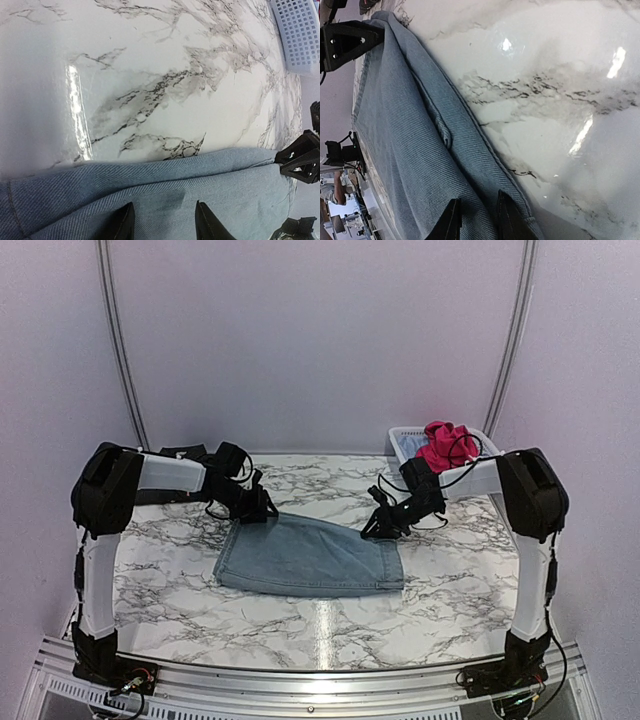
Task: Fold and stack the mixed laundry pile
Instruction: Smooth out the rectangle-folded skirt at the center of the board.
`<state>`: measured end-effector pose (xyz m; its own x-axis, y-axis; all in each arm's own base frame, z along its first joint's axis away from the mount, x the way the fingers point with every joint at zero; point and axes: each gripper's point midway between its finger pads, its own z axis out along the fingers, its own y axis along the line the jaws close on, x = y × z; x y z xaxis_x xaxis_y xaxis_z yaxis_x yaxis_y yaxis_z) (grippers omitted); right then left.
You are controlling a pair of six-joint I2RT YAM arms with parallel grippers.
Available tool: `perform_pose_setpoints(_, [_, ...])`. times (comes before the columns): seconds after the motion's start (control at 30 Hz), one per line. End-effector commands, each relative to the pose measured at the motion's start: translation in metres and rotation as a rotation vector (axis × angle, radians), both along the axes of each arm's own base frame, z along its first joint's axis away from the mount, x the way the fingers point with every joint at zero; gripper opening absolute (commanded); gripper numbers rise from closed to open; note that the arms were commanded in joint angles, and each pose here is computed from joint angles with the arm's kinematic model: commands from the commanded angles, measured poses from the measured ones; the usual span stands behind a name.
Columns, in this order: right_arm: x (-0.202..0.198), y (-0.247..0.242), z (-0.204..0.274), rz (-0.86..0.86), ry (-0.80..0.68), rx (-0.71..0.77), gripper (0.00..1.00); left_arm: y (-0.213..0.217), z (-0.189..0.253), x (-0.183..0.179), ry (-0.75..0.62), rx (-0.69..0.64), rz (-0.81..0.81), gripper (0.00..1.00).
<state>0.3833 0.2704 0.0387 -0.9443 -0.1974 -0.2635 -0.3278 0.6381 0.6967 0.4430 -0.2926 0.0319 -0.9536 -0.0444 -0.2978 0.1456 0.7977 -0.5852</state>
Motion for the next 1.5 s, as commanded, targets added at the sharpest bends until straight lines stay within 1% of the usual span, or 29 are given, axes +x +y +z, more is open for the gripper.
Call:
perform_pose_setpoints(0.0, [-0.026,0.005,-0.022,0.046,0.032,-0.034,0.25,0.017,-0.028,0.005,0.049,0.052,0.045,0.45])
perform_pose_setpoints(0.07, [-0.045,0.005,-0.023,0.051,0.050,-0.045,0.25,0.026,-0.030,0.006,0.056,0.076,0.058,0.47])
perform_pose_setpoints(0.13, [-0.070,0.008,-0.020,0.063,0.069,-0.041,0.25,0.035,-0.021,0.009,0.040,0.077,0.074,0.49])
perform_pose_setpoints(0.23, [-0.109,0.012,-0.007,0.066,0.101,-0.008,0.25,0.049,0.006,0.013,-0.031,0.121,0.060,0.56])
perform_pose_setpoints(0.3, [-0.129,0.014,0.014,0.061,0.109,0.040,0.26,0.055,0.029,0.011,-0.077,0.161,0.027,0.62])
perform_pose_setpoints(0.37, [-0.135,0.014,0.038,0.057,0.082,0.089,0.28,0.057,0.057,0.004,-0.123,0.160,-0.008,0.68])
perform_pose_setpoints(0.4, [-0.133,0.011,0.048,0.048,0.055,0.086,0.29,0.057,0.065,-0.005,-0.134,0.154,-0.028,0.70])
perform_pose_setpoints(0.5, [-0.129,-0.002,0.059,0.042,0.024,0.028,0.36,0.053,0.084,-0.032,-0.181,0.147,-0.099,0.79])
perform_pose_setpoints(0.57, [-0.133,-0.003,0.058,0.072,0.032,0.005,0.37,0.052,0.086,-0.048,-0.195,0.158,-0.131,0.82])
perform_pose_setpoints(0.67, [-0.140,-0.001,0.050,0.123,0.042,-0.038,0.37,0.055,0.083,-0.061,-0.179,0.163,-0.137,0.82])
perform_pose_setpoints(0.73, [-0.142,-0.002,0.041,0.143,0.056,-0.071,0.38,0.057,0.080,-0.063,-0.171,0.169,-0.128,0.82])
perform_pose_setpoints(0.9, [-0.133,-0.006,0.022,0.155,0.042,-0.151,0.40,0.053,0.080,-0.060,-0.175,0.169,-0.137,0.82])
perform_pose_setpoints(1.0, [-0.137,-0.005,0.012,0.189,0.057,-0.179,0.39,0.047,0.075,-0.054,-0.186,0.181,-0.163,0.81])
perform_pose_setpoints(1.1, [-0.146,0.000,0.005,0.227,0.072,-0.190,0.39,0.037,0.071,-0.045,-0.235,0.232,-0.232,0.80])
perform_pose_setpoints(1.23, [-0.151,0.002,0.007,0.253,0.078,-0.195,0.38,0.042,0.062,-0.021,-0.278,0.340,-0.261,0.81])
perform_pose_setpoints(1.37, [-0.152,0.003,0.013,0.272,0.073,-0.192,0.31,0.038,0.062,-0.001,-0.302,0.344,-0.281,0.81])
perform_pose_setpoints(1.4, [-0.152,0.003,0.014,0.277,0.076,-0.189,0.29,0.037,0.061,0.002,-0.317,0.348,-0.307,0.82])
perform_pose_setpoints(1.47, [-0.152,0.006,0.016,0.287,0.079,-0.177,0.18,0.036,0.056,0.009,-0.327,0.350,-0.337,0.82])
